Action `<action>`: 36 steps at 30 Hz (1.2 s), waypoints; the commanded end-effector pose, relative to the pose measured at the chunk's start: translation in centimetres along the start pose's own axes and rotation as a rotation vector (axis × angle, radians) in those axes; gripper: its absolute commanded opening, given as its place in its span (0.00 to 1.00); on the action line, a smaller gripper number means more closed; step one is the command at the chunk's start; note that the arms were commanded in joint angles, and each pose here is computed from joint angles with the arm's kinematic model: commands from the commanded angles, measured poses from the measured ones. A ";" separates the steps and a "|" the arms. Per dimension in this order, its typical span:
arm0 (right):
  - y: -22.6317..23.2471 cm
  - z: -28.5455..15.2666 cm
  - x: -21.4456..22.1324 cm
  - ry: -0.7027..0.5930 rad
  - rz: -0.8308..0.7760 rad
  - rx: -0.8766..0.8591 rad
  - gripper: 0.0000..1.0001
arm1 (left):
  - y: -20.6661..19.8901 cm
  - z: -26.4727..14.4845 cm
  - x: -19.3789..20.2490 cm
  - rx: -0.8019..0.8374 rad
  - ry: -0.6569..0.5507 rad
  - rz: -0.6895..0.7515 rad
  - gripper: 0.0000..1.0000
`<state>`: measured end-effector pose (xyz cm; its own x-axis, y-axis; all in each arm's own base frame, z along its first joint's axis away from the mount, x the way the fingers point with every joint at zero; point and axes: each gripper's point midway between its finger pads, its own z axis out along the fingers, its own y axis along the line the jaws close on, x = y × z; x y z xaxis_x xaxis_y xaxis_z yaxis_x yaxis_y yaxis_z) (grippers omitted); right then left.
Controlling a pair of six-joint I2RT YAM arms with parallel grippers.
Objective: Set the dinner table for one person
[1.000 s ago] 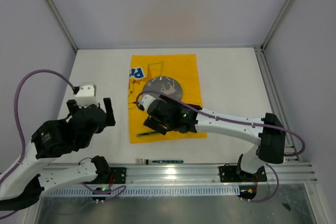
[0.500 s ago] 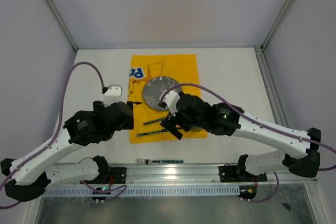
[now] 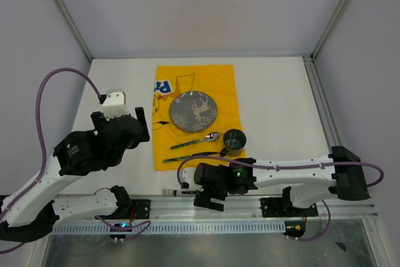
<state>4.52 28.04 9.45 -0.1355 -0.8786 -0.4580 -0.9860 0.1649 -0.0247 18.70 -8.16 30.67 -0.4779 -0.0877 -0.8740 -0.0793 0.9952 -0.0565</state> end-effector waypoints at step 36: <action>-0.2 10.4 -8.4 -0.060 -0.299 0.024 0.71 | 7.2 -3.5 -3.8 -0.116 -0.173 -0.153 0.93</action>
<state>7.00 38.01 3.39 0.1562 -0.8840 -0.4407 -0.9778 -0.0752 -0.1958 17.71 -2.88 35.79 -0.2745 -0.2938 -0.9156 -0.2046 0.9482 -0.2429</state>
